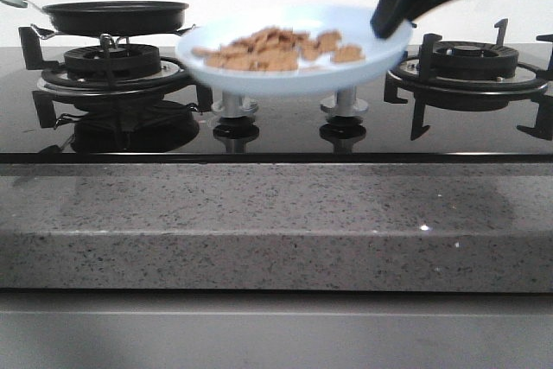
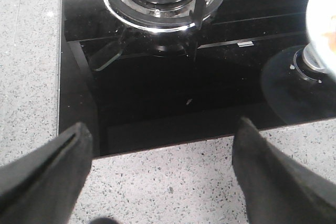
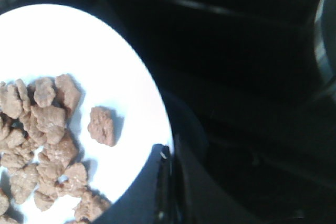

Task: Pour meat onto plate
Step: 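Lower the plate back between the burners with the right gripper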

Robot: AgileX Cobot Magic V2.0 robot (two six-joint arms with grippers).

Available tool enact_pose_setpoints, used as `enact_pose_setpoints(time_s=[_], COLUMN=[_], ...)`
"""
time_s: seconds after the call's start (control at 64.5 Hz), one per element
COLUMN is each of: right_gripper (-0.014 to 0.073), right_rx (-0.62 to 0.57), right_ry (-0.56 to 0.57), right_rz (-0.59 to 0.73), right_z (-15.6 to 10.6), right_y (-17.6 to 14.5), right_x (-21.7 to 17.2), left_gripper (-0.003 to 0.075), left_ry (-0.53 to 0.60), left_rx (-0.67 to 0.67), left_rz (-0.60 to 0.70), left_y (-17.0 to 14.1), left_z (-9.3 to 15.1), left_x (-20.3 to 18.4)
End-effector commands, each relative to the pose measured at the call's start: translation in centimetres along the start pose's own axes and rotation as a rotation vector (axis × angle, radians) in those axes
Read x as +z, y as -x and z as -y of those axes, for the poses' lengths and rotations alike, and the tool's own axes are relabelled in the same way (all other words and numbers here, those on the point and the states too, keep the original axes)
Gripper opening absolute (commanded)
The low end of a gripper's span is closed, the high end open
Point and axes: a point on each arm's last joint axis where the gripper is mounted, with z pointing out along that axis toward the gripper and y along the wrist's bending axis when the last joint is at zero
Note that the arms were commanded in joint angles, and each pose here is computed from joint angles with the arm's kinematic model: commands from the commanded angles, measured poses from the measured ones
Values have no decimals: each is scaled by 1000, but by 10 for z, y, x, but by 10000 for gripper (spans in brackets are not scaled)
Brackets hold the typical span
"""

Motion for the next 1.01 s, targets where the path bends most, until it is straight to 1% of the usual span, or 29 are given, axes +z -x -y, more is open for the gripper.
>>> enact_pose_setpoints(time_s=[0.0, 0.17, 0.403, 0.589, 0.759, 0.821, 0.883, 0.976, 0.992], right_gripper=[-107, -107, -107, -107, -95, -64, -13, 127, 138], right_rx=[-9, 8, 4, 1, 4, 2, -3, -3, -2], right_ry=[-1, -17, -14, -19, -23, -31, -42, -47, -47], right_rz=[147, 142, 143, 144, 122, 115, 105, 95, 93], right_z=[1, 16, 24, 31, 37, 40, 42, 45, 45], right_y=[34, 61, 88, 100, 101, 100, 98, 97, 96], right_x=[-30, -22, 15, 42, 64, 70, 76, 81, 82], left_gripper=[546, 546, 546, 546, 546, 546, 546, 546, 546], left_ry=[-4, -4, -4, -5, -12, -13, -14, -14, -14], left_rx=[-10, -10, -10, -10, -17, -19, -20, -20, -20], left_rz=[93, 93, 93, 93, 94, 94, 94, 94, 94], left_y=[12, 12, 12, 12, 12, 12, 12, 12, 12], left_z=[2, 2, 2, 2, 2, 2, 2, 2, 2], left_x=[-7, -7, -7, -7, -7, -7, -7, -7, -7])
